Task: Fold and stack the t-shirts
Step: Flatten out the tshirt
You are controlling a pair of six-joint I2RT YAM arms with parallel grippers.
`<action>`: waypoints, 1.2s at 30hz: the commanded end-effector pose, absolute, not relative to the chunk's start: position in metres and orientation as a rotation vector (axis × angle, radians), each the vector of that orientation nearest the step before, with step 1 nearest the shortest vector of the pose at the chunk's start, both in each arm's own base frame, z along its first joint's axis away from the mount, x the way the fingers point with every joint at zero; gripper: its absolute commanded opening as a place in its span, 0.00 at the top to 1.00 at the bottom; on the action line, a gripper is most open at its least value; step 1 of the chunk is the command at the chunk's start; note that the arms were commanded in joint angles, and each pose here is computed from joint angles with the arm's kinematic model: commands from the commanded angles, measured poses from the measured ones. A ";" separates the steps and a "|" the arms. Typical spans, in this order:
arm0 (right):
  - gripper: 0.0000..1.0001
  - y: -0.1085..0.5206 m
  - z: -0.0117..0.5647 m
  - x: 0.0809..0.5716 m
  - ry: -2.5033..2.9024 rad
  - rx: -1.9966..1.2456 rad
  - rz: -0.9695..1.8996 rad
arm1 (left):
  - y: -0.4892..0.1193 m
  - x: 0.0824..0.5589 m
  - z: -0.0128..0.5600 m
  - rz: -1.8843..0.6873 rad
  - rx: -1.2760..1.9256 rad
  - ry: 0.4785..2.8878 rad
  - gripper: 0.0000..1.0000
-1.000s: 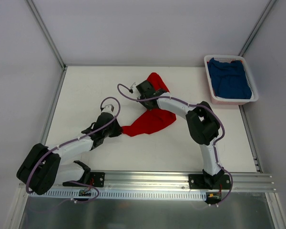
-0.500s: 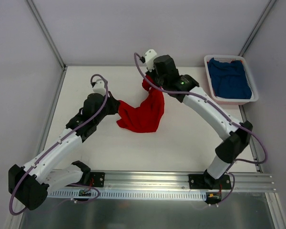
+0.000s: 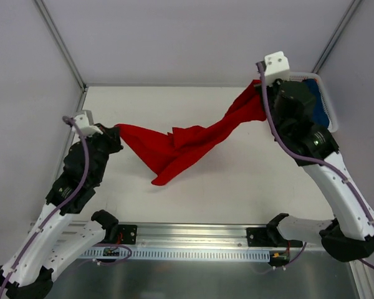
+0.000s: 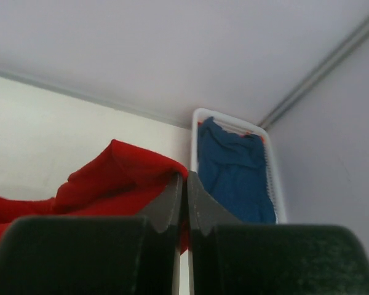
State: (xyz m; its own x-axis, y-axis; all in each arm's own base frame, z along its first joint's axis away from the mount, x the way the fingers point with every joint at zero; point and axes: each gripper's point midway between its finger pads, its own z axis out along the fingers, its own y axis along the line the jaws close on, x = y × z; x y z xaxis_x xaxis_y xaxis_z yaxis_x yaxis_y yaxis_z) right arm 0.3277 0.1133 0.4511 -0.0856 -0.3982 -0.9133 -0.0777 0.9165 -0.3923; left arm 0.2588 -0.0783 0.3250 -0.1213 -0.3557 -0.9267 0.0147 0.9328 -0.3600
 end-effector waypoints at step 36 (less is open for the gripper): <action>1.00 0.004 0.476 0.254 1.389 0.074 -0.325 | 0.056 0.171 0.425 -0.046 -0.618 1.272 1.00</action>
